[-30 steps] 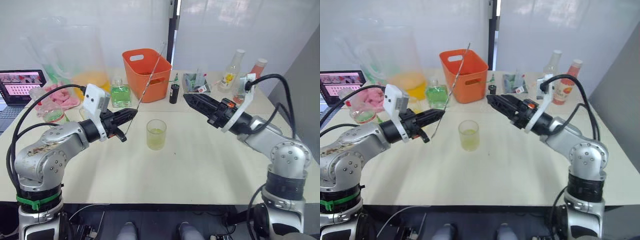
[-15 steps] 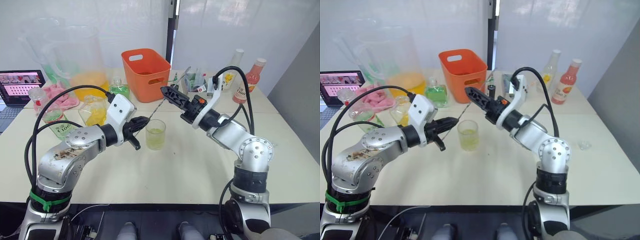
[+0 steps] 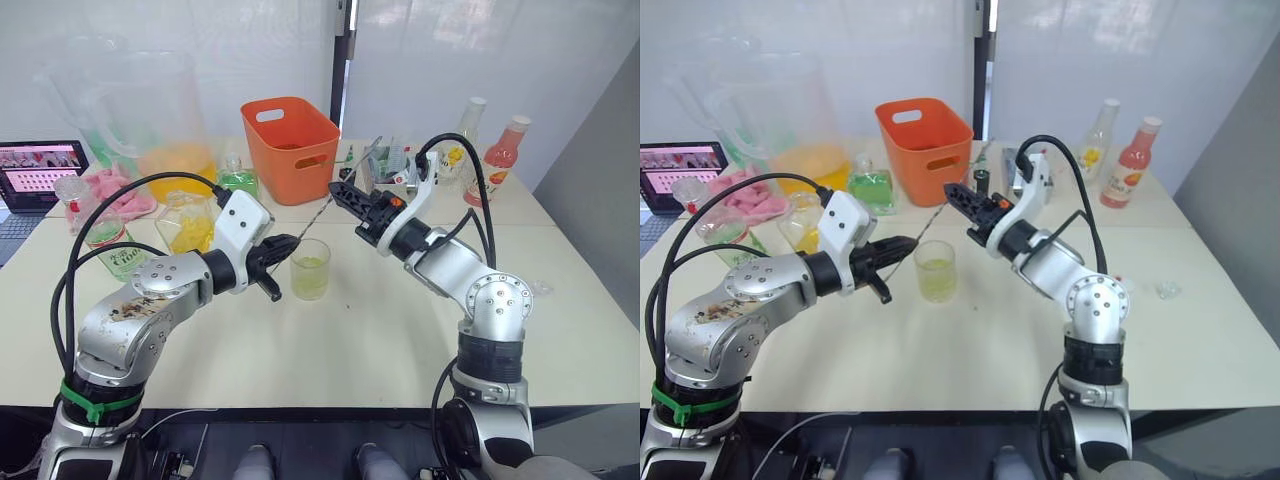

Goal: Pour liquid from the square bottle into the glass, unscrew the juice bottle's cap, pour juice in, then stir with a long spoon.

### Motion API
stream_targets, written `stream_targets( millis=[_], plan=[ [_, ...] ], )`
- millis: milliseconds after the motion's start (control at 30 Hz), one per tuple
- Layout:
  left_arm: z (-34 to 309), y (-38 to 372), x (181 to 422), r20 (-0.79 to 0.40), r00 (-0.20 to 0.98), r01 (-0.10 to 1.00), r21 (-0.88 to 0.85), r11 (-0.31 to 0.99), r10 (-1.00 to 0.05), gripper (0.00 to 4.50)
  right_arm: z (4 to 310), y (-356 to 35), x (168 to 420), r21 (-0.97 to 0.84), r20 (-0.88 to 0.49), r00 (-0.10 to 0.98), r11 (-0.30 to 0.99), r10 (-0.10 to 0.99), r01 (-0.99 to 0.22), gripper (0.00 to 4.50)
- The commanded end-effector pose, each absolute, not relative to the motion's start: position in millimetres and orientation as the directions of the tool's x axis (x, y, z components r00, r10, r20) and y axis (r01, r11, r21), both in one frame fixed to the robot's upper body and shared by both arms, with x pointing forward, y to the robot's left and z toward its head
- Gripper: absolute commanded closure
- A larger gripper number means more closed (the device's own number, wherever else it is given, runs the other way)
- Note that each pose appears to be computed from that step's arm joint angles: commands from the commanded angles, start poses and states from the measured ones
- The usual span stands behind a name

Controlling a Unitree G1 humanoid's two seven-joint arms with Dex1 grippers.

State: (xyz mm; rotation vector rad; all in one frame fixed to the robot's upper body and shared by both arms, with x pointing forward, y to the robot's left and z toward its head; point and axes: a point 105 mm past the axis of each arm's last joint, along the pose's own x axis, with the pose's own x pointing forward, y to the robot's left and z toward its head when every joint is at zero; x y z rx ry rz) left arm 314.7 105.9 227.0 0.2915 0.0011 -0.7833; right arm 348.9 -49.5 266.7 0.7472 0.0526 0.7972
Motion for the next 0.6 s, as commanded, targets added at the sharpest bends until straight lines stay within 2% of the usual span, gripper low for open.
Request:
stream_targets(
  millis=[33, 333, 467, 600],
  plan=[
    [238, 100, 307, -0.066, 0.691, 0.703, 0.293, 0.648, -0.72, 4.5, 280, -53, 347, 0.597, 0.281, 0.707, 0.458, 0.649, -0.658, 4.48],
    [237, 104, 307, -0.077, 0.691, 0.706, 0.289, 0.647, -0.719, 4.5, 284, -57, 347, 0.558, 0.315, 0.707, 0.479, 0.633, -0.678, 4.48],
    [248, 113, 305, -0.042, 0.688, 0.706, 0.269, 0.655, -0.724, 3.21, 287, -64, 348, 0.552, 0.324, 0.705, 0.479, 0.631, -0.683, 4.5],
    [261, 127, 304, -0.005, 0.686, 0.704, 0.256, 0.662, -0.728, 1.89, 304, -73, 344, 0.506, 0.382, 0.668, 0.46, 0.638, -0.729, 4.5]
  ],
)
